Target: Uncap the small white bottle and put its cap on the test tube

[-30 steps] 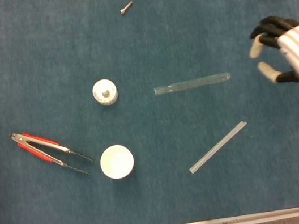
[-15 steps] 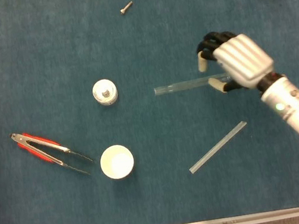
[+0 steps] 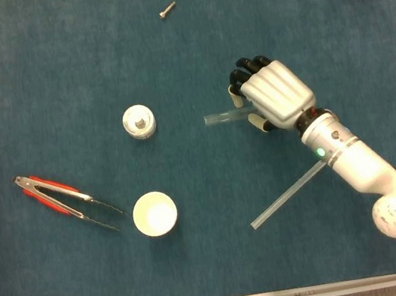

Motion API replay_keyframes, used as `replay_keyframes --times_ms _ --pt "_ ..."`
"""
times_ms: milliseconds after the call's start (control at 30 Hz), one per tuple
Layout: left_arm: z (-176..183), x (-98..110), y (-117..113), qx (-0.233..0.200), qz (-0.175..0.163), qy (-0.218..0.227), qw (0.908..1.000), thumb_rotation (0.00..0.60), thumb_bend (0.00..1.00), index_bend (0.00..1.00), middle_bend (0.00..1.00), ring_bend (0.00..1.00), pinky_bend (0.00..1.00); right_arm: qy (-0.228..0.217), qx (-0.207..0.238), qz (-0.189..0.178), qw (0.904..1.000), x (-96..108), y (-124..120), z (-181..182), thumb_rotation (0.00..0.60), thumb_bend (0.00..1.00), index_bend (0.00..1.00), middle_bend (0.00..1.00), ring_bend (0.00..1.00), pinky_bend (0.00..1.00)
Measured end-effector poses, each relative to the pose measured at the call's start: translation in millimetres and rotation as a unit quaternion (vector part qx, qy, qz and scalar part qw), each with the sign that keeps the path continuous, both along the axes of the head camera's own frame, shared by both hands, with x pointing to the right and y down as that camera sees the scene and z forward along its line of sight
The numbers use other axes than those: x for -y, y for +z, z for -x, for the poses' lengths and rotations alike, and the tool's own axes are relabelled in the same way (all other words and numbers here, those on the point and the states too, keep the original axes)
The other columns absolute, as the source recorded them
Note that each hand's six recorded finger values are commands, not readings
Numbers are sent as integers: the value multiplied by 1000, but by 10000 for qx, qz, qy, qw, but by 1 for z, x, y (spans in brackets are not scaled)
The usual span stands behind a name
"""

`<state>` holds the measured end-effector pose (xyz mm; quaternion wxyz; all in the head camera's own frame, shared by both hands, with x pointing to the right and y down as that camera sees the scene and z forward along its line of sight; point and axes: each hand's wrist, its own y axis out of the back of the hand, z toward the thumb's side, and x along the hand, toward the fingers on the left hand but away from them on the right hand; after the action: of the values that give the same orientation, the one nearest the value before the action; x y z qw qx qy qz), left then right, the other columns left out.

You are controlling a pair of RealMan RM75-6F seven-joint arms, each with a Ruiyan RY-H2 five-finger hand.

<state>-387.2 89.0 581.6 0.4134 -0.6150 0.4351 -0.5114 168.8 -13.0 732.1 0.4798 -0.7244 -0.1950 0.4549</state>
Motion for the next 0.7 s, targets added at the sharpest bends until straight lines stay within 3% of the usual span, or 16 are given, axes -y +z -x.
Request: replay_keyframes --times_ms 300,700 --pt "-2 -1 4 -136 40 84 9999 413 430 223 209 137 78 19 -491 -142 9987 2 18 -9 600 250 494 307 157 231" --pt "-3 -2 8 -220 105 178 9995 402 431 219 207 137 78 87 -670 -108 9977 -1 39 -7 600 249 494 307 153 231"
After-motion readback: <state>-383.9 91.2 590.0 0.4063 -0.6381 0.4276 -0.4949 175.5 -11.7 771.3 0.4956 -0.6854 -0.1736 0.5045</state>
